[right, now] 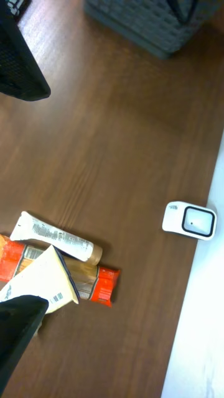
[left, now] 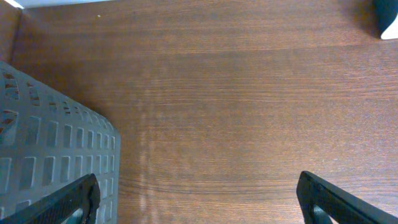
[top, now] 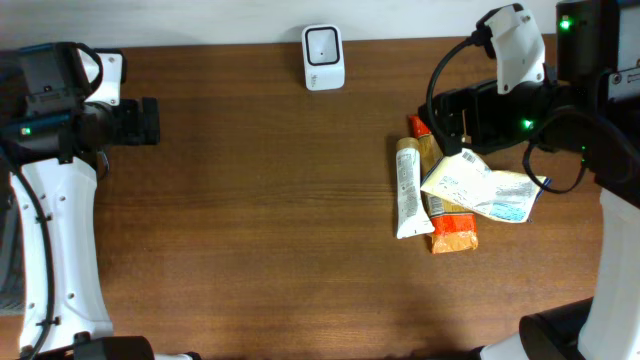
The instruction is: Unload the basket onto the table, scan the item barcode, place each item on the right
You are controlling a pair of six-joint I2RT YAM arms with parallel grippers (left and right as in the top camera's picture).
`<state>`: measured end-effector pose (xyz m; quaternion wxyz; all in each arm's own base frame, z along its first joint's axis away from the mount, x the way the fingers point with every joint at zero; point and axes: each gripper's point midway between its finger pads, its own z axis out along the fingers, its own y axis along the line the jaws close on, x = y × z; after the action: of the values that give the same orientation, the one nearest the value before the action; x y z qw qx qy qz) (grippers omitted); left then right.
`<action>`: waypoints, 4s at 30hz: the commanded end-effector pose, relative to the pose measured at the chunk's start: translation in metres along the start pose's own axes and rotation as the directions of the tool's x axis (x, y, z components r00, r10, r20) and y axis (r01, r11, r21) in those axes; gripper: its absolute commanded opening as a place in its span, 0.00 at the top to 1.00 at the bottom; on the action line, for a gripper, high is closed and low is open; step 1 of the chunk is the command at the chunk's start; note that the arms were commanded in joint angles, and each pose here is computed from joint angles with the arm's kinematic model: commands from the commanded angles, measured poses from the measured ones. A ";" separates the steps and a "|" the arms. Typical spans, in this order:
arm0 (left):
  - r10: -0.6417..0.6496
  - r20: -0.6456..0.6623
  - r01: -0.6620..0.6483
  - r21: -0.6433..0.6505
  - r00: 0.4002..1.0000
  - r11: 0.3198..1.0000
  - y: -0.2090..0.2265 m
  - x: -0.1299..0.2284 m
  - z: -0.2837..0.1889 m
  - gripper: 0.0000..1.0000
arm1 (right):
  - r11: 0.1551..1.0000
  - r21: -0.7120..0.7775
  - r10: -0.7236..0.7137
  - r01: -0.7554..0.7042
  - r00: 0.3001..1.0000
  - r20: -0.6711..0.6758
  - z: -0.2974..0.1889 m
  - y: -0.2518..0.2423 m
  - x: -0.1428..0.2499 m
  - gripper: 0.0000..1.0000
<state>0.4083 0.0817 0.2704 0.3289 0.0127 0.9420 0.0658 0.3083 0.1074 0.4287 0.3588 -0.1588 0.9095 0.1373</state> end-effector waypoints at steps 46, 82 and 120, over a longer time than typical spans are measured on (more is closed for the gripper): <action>0.069 0.094 -0.073 0.035 0.993 0.997 -0.029 -0.016 -0.033 0.01 | 0.954 0.297 -0.181 -0.024 0.747 0.640 0.125 -0.078 0.247 0.01; 0.280 0.733 -0.251 -0.153 0.620 0.956 -0.098 0.190 -0.025 0.01 | 0.954 0.297 -0.181 -0.024 0.747 0.640 0.125 -0.078 0.247 0.01; 0.280 0.733 -0.251 -0.153 0.620 0.956 -0.098 0.190 -0.025 0.01 | 0.954 0.297 -0.181 -0.024 0.747 0.640 0.125 -0.078 0.247 0.01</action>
<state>0.2459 -0.0060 0.1608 0.6730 0.1666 0.7117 0.1127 0.2435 0.0347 0.1608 0.6829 -0.0881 0.7244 0.0337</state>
